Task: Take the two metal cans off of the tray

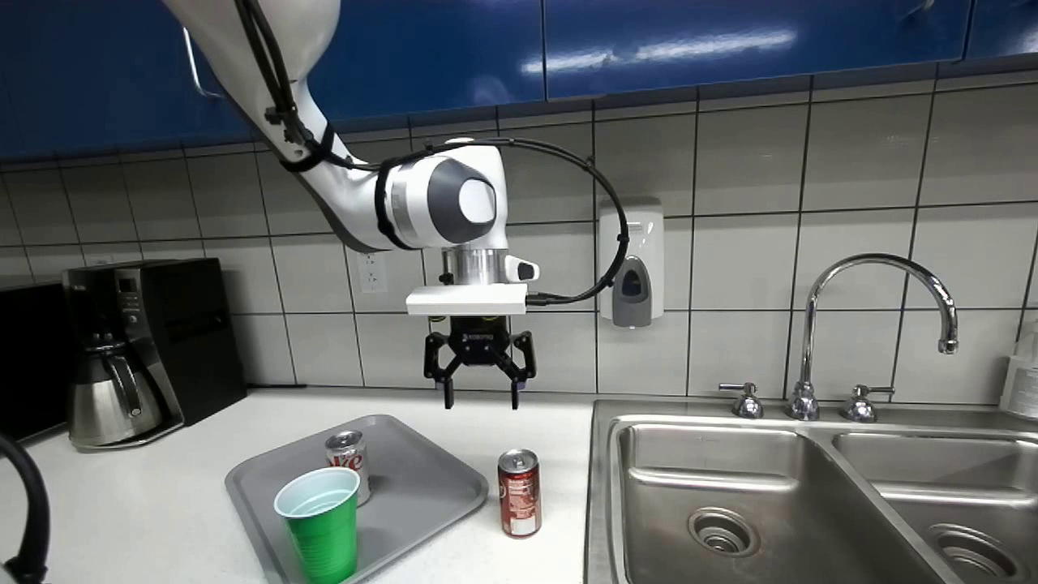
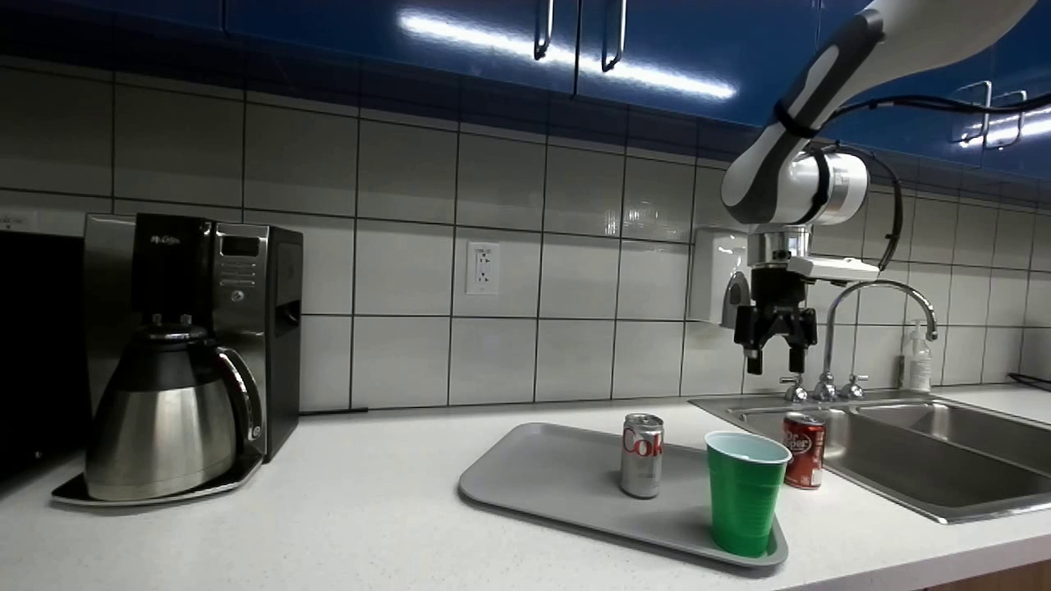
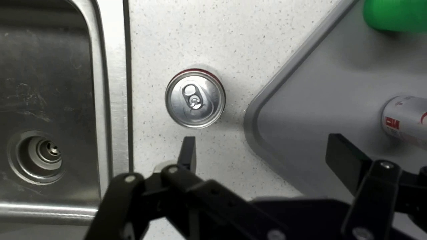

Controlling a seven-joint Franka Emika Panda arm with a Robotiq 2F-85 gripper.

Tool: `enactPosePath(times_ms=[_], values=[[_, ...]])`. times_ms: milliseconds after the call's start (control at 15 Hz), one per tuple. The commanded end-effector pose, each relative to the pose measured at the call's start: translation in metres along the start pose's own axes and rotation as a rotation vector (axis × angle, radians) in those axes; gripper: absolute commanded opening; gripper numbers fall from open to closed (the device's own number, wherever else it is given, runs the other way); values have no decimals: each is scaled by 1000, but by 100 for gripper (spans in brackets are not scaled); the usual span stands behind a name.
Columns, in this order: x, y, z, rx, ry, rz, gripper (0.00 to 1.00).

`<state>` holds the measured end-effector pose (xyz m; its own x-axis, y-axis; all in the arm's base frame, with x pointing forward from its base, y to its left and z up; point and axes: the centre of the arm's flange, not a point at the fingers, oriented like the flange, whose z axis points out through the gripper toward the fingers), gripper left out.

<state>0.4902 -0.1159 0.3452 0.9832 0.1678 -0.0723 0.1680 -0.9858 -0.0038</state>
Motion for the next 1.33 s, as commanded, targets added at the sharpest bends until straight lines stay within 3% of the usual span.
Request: enactPosePath(times_ms=[0,800,1267], values=[[-4,-21,-2,1,-4,-36,100],[12,-117,-2,-9,-3,-168,100],[19,-180,-1,-26,-5,-147,100]])
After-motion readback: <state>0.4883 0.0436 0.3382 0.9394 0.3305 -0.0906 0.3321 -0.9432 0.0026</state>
